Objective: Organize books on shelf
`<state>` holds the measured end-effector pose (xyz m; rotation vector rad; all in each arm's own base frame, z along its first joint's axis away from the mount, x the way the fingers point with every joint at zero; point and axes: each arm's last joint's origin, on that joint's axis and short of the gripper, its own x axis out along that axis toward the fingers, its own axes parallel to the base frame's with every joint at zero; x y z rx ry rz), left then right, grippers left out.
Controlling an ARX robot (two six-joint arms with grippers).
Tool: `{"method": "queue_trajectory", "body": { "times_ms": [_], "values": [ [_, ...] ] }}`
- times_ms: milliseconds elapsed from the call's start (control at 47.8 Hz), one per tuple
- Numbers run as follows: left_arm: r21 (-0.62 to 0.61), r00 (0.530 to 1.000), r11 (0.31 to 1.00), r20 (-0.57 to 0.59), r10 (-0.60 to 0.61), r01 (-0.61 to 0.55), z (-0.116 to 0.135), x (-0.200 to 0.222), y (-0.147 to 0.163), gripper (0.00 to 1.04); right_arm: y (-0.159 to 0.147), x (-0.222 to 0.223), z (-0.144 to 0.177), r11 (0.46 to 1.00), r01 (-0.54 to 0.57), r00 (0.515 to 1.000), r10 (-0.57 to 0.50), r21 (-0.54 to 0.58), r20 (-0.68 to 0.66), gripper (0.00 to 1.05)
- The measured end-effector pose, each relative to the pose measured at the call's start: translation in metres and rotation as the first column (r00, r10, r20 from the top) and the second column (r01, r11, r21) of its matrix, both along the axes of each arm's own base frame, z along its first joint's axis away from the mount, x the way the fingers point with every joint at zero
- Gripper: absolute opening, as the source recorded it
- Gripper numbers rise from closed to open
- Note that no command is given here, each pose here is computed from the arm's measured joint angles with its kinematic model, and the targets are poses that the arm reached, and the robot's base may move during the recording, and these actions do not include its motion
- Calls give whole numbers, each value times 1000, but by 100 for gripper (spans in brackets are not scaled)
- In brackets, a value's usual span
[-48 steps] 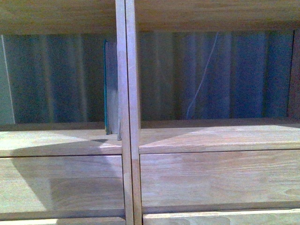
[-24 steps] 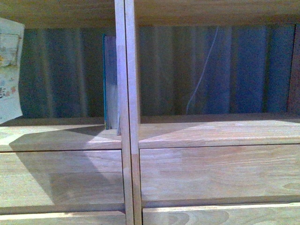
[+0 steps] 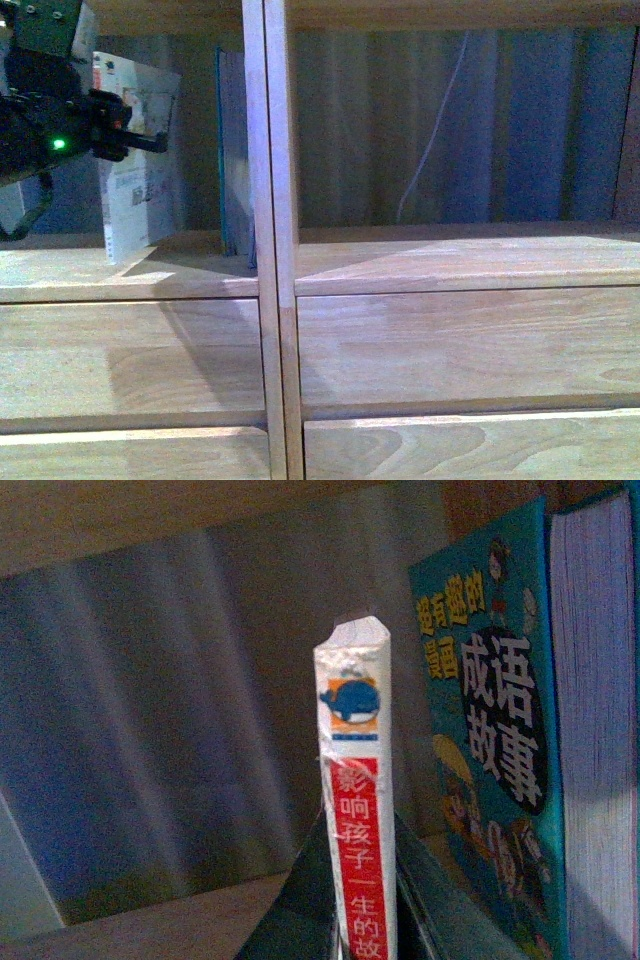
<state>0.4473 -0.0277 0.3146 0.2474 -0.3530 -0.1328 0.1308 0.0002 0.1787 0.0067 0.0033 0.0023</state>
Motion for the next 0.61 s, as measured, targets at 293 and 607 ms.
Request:
{"method": "queue_trajectory", "body": {
  "times_ms": [293,607],
  "values": [
    [-49,999,998,-4,-31,31,-1,36,-30,7,0,-9,-8,1000,0,1000,0,-1,15,3],
    [-109,998,994,-55,-18,12,-11,47,-40,21,0,-17,-8,1000,0,1000,0,-1,18,3]
  ]
}}
